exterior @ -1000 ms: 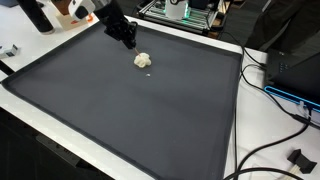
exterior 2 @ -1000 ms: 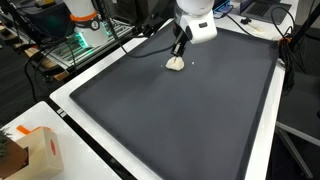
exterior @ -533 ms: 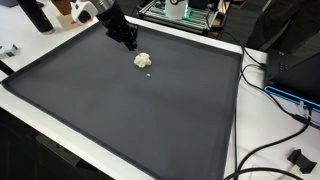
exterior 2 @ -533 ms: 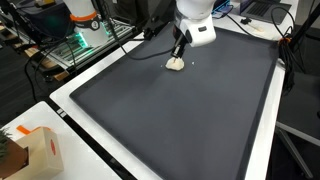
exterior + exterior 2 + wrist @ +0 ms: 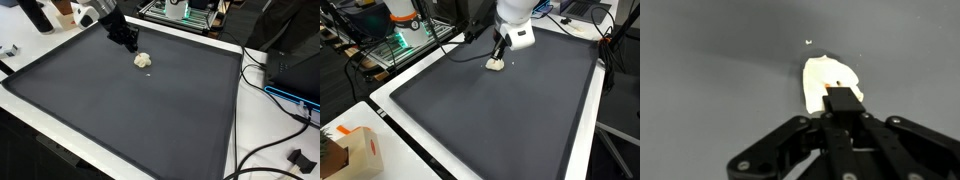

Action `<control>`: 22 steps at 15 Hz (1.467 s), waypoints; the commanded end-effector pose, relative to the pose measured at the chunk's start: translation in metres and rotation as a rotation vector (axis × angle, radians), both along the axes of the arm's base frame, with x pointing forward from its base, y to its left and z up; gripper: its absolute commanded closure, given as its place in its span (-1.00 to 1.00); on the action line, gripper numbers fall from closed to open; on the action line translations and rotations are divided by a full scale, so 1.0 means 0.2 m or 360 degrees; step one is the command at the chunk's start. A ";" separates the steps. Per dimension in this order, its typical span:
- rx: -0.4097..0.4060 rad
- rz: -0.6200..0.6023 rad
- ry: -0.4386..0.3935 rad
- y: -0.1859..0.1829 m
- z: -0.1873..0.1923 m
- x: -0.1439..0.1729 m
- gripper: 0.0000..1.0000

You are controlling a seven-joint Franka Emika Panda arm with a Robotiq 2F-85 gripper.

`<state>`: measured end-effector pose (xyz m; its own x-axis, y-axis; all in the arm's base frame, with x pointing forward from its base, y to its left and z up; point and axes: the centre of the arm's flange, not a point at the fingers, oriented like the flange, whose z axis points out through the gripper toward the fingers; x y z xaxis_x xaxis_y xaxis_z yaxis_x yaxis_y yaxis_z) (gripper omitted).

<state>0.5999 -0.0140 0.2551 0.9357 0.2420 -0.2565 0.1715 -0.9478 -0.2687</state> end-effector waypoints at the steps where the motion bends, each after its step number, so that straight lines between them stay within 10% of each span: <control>1: 0.0011 -0.0004 -0.0007 0.01 -0.07 -0.02 0.94; 22: -0.0031 -0.0024 -0.0107 -0.03 0.28 -0.03 0.94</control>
